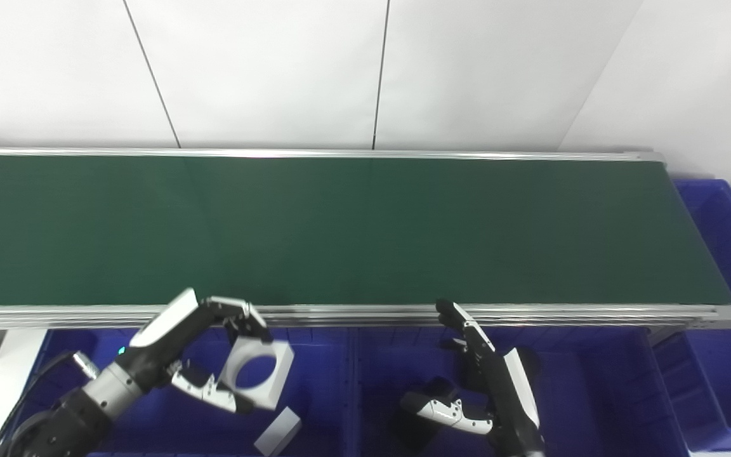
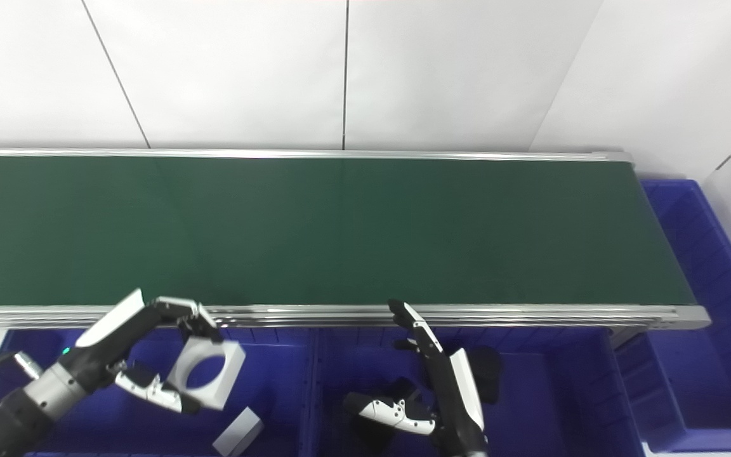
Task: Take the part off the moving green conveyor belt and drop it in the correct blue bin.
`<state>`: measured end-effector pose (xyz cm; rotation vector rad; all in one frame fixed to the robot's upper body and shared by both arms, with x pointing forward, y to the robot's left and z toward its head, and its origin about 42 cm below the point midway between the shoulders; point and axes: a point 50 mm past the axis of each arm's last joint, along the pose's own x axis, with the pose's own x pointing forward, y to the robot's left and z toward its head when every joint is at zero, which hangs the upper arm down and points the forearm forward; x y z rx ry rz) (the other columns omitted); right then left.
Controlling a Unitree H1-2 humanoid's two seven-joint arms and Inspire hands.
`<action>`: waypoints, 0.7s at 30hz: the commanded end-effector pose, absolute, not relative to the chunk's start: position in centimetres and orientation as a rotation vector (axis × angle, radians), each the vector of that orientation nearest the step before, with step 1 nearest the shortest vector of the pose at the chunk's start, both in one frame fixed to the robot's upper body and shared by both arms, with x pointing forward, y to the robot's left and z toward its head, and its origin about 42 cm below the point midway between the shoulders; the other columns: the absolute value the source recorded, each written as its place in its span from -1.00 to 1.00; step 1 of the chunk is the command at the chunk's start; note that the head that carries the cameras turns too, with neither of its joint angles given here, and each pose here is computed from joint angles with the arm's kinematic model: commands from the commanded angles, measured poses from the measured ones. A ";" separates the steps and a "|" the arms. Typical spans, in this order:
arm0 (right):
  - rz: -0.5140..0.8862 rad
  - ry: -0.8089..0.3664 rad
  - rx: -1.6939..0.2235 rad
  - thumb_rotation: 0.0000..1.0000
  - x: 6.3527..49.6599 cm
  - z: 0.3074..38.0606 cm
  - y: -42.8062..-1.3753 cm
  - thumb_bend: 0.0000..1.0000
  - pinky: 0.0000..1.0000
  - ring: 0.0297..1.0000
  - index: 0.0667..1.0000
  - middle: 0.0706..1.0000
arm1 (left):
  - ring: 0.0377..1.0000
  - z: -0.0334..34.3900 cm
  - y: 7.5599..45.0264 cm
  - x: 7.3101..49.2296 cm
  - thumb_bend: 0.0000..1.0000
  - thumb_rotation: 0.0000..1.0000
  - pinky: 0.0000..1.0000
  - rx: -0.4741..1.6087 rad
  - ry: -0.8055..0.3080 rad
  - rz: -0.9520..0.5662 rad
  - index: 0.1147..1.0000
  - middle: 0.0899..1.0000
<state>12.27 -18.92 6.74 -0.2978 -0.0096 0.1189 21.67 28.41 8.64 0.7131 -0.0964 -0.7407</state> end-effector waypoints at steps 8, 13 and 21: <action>0.108 -0.057 -0.287 -0.13 12.5 8.1 -19.0 0.79 0.37 0.73 0.75 0.78 | 0.04 8.4 27.8 21.7 0.03 -1.00 0.01 0.810 -0.090 -0.751 -0.12 -0.14; 0.103 -0.051 -0.281 -0.12 12.5 8.1 -19.0 0.81 0.33 0.71 0.75 0.77 | 0.25 8.5 27.5 21.8 0.03 -0.96 0.28 0.887 -0.020 -0.798 -0.16 0.02; 0.103 -0.050 -0.283 -0.12 12.5 8.2 -18.8 0.81 0.47 0.74 0.75 0.77 | 0.61 9.7 26.9 21.8 0.64 0.24 0.80 1.101 0.132 -0.963 0.55 0.55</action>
